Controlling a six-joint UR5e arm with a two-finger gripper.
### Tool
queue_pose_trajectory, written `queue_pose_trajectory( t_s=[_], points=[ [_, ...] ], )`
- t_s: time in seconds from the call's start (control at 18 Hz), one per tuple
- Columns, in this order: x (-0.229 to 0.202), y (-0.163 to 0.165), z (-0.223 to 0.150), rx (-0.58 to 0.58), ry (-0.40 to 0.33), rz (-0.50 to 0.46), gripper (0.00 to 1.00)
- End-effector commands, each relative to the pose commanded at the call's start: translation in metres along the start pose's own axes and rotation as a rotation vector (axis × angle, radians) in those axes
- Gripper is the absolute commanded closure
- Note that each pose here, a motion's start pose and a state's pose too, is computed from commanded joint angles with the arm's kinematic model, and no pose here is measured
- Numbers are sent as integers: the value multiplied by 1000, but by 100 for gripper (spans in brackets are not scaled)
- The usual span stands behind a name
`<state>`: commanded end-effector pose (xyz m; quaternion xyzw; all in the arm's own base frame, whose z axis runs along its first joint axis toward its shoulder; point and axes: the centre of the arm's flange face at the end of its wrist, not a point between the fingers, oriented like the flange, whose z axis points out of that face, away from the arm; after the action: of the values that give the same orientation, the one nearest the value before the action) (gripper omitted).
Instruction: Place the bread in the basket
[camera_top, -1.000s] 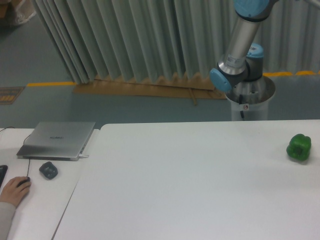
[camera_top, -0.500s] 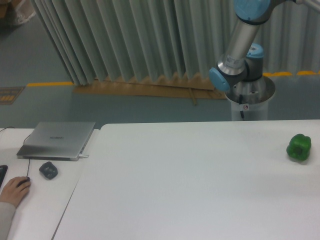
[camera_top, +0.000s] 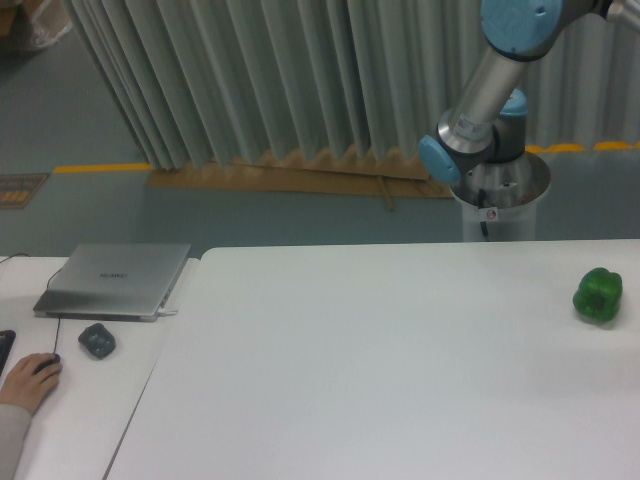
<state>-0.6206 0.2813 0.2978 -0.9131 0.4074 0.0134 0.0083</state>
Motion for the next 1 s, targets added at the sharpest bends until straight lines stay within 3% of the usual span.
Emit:
queue_pose_trajectory(
  t_s=[0.5,1.0],
  points=[
    [12,-7,-31,12,-1,-15,0],
    [19,-29,-52,36,25,-99,0]
  ],
)
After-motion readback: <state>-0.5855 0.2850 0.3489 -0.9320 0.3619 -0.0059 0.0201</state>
